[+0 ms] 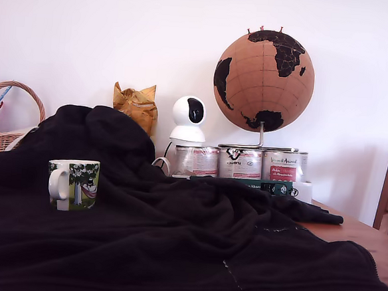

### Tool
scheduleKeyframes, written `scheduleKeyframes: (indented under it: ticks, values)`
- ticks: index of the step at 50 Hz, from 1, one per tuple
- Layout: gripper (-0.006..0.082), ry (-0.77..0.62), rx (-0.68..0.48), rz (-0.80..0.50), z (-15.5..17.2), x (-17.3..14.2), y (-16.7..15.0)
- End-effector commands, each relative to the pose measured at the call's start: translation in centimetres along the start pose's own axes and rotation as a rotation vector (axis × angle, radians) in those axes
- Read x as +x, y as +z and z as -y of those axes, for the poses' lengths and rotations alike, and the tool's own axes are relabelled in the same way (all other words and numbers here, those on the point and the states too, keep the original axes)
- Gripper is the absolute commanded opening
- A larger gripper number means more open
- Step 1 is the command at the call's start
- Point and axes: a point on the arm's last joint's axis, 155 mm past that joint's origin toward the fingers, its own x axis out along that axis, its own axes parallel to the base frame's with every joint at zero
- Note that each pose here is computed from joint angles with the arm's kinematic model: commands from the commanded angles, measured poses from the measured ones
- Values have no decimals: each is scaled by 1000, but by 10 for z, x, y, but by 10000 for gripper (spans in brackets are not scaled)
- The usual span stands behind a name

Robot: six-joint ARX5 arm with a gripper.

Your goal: Pick the grey coffee capsule and place it inside the green coffee cup

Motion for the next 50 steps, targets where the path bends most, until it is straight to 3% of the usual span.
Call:
scheduleKeyframes:
  ticks: [1,10,23,42,45,50]
  values:
    - [-24,-125,-70,-9,21,-4,4]
    - [-24,-134,-114,45,22,-4,19]
    - [-24,-158,-287,105,23,-6,38]
    - [-19,-96,-337,-121,18,16,-15]
    - [61,-85,-313,-128,16,21,-18]
    - [436,-46,-270,-135,8,30,-22]
